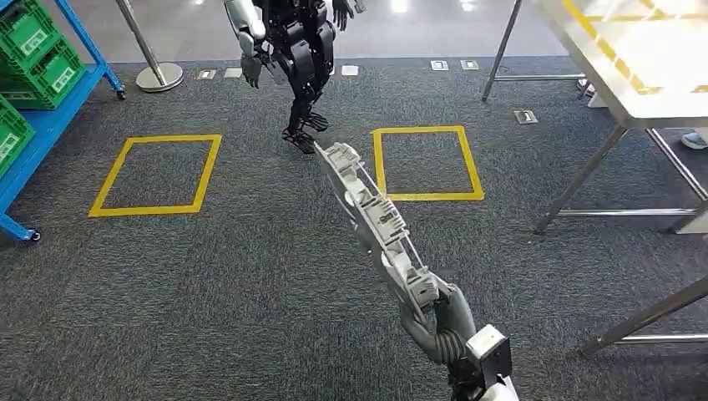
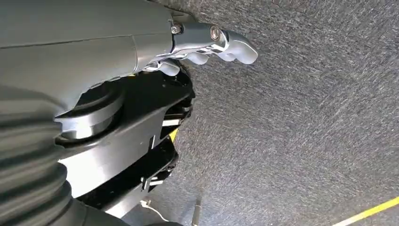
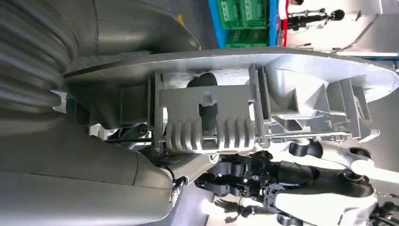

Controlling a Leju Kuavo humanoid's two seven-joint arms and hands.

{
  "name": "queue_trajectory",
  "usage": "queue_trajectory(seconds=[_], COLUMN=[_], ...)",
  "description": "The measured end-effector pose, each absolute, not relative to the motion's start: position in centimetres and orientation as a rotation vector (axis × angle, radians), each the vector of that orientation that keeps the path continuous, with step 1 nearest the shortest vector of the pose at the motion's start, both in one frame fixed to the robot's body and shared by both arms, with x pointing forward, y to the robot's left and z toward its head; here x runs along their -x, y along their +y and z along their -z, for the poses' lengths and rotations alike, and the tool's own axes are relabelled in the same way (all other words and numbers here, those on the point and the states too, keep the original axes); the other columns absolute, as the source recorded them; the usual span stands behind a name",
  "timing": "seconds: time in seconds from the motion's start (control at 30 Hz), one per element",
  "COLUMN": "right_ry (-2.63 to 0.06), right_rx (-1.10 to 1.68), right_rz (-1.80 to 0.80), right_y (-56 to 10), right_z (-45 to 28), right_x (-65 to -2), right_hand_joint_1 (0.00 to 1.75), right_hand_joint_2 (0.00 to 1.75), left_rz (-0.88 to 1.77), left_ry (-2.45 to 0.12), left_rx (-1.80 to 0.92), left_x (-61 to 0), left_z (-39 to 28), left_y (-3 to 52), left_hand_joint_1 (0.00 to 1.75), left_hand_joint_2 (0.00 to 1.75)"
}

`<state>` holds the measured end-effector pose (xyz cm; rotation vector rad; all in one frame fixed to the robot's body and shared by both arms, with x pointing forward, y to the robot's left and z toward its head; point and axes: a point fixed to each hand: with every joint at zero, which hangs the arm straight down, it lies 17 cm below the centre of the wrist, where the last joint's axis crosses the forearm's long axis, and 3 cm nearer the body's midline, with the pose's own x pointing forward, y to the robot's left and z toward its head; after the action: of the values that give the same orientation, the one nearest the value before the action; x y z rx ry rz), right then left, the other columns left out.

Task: Take the parts from the cabinet and place them on the table.

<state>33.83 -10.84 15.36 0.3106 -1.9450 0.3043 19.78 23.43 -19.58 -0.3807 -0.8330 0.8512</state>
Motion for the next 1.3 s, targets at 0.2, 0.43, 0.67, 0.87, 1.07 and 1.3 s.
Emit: queue_trajectory(seconds=[0.2,0.43,0.67,0.87,1.07,1.3], right_ry=[-1.943,-1.914,-1.900,-1.894,-1.921,-1.967], right_rx=[-0.311,-0.321,-0.318,-0.315,-0.307,-0.304], right_rz=[-0.304,-0.270,-0.271,-0.281,-0.291,-0.313], right_y=[-10.8,-12.2,-13.8,-14.0,-14.0,-13.8], right_z=[-15.3,-14.9,-14.1,-13.8,-14.1,-15.8], right_x=[-33.8,-34.1,-34.0,-34.3,-34.4,-36.5], right_hand_joint_1=[1.75,1.75,1.75,1.75,1.75,1.75], right_hand_joint_2=[1.75,1.75,1.75,1.75,1.75,1.75], left_rz=[-0.848,-0.804,-0.795,-0.797,-0.804,-0.817], left_ry=[-0.829,-0.809,-0.805,-0.807,-0.813,-0.834], left_rx=[0.376,0.393,0.413,0.416,0.416,0.419], left_x=[-19.6,-19.7,-20.7,-20.5,-20.6,-21.5], left_z=[19.7,19.7,19.4,19.4,19.3,18.9], left_y=[23.5,22.0,21.2,21.1,21.2,21.4], left_hand_joint_1=[0.00,0.00,0.00,0.00,0.00,0.00], left_hand_joint_2=[1.75,1.75,1.75,1.75,1.75,1.75])
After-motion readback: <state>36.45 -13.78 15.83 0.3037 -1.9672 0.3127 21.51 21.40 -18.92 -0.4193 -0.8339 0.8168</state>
